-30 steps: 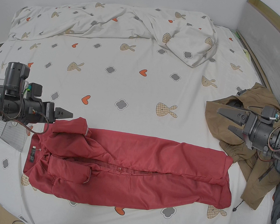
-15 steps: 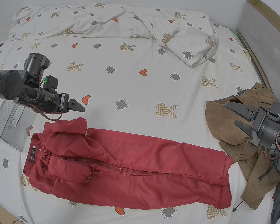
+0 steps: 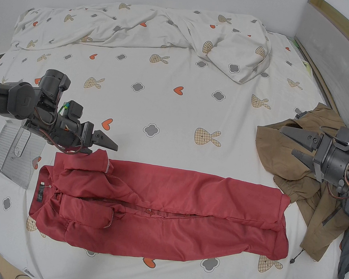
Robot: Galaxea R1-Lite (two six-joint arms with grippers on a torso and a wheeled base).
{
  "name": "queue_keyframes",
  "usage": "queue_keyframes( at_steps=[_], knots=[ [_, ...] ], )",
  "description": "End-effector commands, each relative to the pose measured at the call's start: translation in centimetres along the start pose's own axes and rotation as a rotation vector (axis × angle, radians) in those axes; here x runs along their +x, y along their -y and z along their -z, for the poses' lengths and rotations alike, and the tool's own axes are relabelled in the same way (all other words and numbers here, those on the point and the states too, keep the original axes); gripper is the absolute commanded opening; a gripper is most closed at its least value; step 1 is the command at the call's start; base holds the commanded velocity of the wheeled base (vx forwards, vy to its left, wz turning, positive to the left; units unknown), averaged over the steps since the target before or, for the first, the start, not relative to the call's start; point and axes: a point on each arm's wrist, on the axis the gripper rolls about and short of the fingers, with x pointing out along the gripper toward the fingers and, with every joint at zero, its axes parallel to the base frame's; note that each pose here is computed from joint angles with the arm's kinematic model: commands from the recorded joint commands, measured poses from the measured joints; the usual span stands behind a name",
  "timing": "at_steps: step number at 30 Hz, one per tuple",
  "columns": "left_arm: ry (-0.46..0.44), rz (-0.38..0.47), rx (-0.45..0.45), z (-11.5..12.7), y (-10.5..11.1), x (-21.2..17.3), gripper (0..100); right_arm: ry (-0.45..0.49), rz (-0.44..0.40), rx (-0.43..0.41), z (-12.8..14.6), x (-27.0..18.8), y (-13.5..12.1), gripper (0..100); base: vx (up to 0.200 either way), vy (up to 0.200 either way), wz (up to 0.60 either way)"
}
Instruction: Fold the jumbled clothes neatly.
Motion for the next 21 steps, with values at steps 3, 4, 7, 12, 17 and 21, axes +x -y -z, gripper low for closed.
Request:
queue_keyframes(
  at_steps=[3,4,7,12,17,21],
  knots=[
    [-0.064,0.01,-0.02,1.3,0.1,0.6,100,-0.004,0.002,0.001,0.1,0.1,0.1,100,0.0,0.0,0.0],
    [-0.07,0.016,-0.012,1.7,0.5,0.4,100,-0.006,0.002,0.001,0.1,0.1,0.1,100,0.0,0.0,0.0],
    [-0.09,0.032,0.015,2.8,1.4,-0.1,100,-0.007,0.0,0.001,0.1,0.1,0.0,100,0.0,0.0,0.0],
    [-0.124,0.034,0.046,3.9,1.2,0.7,100,-0.011,0.001,0.001,0.2,0.1,0.1,100,0.0,0.0,0.0],
    [-0.014,0.029,0.085,3.1,1.4,-0.9,100,-0.009,-0.002,0.0,0.2,0.1,0.0,100,0.0,0.0,0.0],
    [0.091,0.028,0.142,2.9,3.2,-4.3,100,-0.015,-0.001,0.001,0.3,0.2,0.0,100,0.0,0.0,0.0]
  ],
)
